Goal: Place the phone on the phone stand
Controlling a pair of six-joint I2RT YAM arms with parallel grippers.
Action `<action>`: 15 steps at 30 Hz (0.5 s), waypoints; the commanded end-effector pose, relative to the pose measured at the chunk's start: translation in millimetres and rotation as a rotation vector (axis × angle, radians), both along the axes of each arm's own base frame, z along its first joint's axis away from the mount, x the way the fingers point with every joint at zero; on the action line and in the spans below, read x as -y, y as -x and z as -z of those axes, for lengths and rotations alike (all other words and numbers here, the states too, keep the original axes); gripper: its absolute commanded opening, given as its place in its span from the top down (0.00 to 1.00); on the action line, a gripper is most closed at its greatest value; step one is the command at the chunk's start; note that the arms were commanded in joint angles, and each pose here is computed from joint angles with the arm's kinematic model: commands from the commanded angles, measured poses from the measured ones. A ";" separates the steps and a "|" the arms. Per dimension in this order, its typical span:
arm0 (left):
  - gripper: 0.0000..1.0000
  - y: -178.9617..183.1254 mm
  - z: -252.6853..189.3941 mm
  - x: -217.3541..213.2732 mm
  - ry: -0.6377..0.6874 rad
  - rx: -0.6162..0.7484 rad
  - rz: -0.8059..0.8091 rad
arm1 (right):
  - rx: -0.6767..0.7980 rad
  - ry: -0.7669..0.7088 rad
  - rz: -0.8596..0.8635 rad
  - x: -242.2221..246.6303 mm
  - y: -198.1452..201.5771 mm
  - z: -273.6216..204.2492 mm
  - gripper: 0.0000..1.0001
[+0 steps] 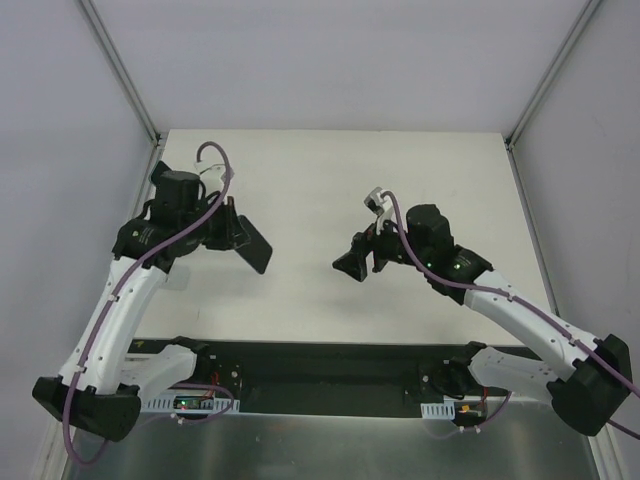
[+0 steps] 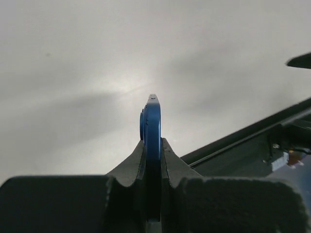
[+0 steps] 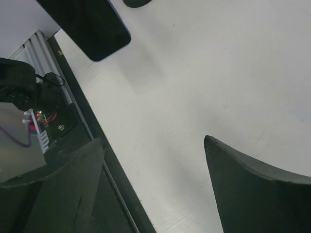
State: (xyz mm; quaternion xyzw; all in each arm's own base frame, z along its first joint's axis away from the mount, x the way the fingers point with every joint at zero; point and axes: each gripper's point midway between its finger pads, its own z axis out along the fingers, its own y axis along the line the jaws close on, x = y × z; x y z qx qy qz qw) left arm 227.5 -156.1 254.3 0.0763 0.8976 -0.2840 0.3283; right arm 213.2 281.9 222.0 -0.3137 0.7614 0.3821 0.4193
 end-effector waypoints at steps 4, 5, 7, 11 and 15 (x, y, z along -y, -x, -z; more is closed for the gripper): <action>1.00 21.1 7.6 -105.2 -0.305 0.001 -0.205 | -0.074 -0.111 -0.169 -18.4 41.8 0.0 0.14; 1.00 19.8 6.0 -115.8 -0.319 0.012 -0.241 | -0.078 -0.118 -0.188 -20.6 46.3 -0.2 0.15; 1.00 20.4 6.9 -146.8 -0.378 0.034 -0.327 | -0.105 -0.160 -0.222 -23.1 57.6 -6.0 0.15; 1.00 17.8 20.1 -182.7 -0.480 0.023 -0.414 | -0.078 -0.197 -0.282 -23.9 79.4 -17.2 0.15; 1.00 3.2 15.5 -190.7 -0.400 0.093 -0.420 | -0.041 -0.193 -0.330 -25.0 100.4 -21.0 0.14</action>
